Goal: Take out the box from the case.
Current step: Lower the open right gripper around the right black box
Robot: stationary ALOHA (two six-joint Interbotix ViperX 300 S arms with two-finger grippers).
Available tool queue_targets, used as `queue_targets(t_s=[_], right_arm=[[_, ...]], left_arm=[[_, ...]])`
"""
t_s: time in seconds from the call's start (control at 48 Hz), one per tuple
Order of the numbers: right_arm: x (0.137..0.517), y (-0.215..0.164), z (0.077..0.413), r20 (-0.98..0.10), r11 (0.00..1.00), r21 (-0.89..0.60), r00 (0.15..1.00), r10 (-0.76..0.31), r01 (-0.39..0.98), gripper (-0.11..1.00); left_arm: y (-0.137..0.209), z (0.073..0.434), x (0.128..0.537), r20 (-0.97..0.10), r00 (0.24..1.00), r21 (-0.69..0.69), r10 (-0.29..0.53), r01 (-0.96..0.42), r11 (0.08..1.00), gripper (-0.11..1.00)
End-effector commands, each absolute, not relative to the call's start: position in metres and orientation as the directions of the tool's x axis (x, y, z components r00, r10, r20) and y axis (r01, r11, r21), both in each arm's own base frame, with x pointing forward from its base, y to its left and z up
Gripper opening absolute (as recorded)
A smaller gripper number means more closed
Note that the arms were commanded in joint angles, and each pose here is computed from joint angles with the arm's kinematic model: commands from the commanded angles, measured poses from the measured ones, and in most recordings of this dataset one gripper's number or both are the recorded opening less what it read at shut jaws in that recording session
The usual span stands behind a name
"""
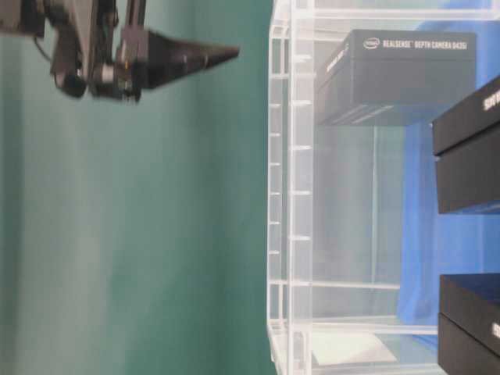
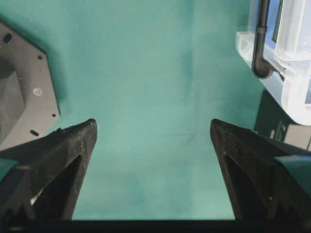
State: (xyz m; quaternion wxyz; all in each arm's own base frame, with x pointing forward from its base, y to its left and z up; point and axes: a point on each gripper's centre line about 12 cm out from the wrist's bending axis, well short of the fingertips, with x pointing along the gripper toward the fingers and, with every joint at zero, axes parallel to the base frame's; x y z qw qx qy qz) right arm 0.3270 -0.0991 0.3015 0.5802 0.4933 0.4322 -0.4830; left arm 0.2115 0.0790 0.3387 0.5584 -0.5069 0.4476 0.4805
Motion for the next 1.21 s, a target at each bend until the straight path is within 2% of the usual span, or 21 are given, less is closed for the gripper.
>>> queue_targets(t_s=[0.0,0.334,1.188], right_arm=[[0.340,-0.098,0.311,-0.970,0.059,0.195,0.201,-0.139,0.979,0.90],[0.367,-0.103,0.309,-0.962,0.070,0.223,0.231,-0.145,0.972,0.90],[0.368,-0.104,0.304,-0.964,0.049,0.215,0.220,-0.147,0.975,0.90]], left_arm=[[0.079,0.349,0.210,-0.981,0.169,-0.167,0.094,-0.986,0.024,0.95],[0.079,0.349,0.210,-0.981,0.170,-0.167,0.095,-0.985,0.044,0.95],[0.079,0.348,0.209,-0.981,0.169,-0.165,0.094,-0.985,0.046,0.95]])
